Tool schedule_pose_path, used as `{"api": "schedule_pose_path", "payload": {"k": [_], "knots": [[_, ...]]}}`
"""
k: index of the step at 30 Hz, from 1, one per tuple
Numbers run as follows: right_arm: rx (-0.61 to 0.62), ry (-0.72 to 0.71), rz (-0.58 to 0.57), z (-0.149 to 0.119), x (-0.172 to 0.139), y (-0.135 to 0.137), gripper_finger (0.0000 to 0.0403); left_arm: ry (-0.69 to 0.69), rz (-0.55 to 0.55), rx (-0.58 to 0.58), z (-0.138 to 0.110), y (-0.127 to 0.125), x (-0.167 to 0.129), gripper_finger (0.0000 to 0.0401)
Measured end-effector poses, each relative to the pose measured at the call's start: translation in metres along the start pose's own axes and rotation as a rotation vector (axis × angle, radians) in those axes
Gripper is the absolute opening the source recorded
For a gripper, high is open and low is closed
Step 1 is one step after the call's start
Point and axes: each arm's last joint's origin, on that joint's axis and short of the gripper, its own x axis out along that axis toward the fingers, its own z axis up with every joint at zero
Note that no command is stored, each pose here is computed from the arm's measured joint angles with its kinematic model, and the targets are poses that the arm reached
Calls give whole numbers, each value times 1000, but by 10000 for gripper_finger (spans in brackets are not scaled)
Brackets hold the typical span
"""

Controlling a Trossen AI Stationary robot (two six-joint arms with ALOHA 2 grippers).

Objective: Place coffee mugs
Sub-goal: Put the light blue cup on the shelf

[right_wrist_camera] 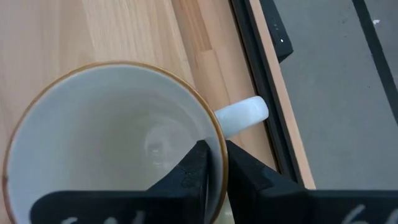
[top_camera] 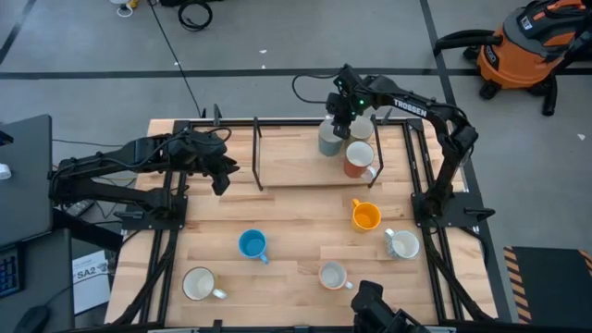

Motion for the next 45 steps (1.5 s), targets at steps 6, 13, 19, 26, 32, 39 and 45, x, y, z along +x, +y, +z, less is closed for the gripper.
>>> {"api": "schedule_pose_path", "payload": {"k": [6, 13, 19, 26, 32, 39, 45], "knots": [[2, 32, -37, -2, 3, -1, 89, 0, 0, 0, 0, 0, 0, 100], [-1, 34, -44, -2, 2, -1, 113, 0, 0, 0, 0, 0, 0, 100], [-2, 30, -41, -1, 2, -1, 117, 0, 0, 0, 0, 0, 0, 100], [7, 26, -39, -1, 2, -1, 117, 0, 0, 0, 0, 0, 0, 100], [-2, 24, -33, 1, 2, 3, 117, 0, 0, 0, 0, 0, 0, 100], [-17, 23, -26, 4, 3, 9, 117, 0, 0, 0, 0, 0, 0, 100], [-15, 44, -13, 10, -10, 10, 117, 0, 0, -1, 0, 0, 0, 100]]}}
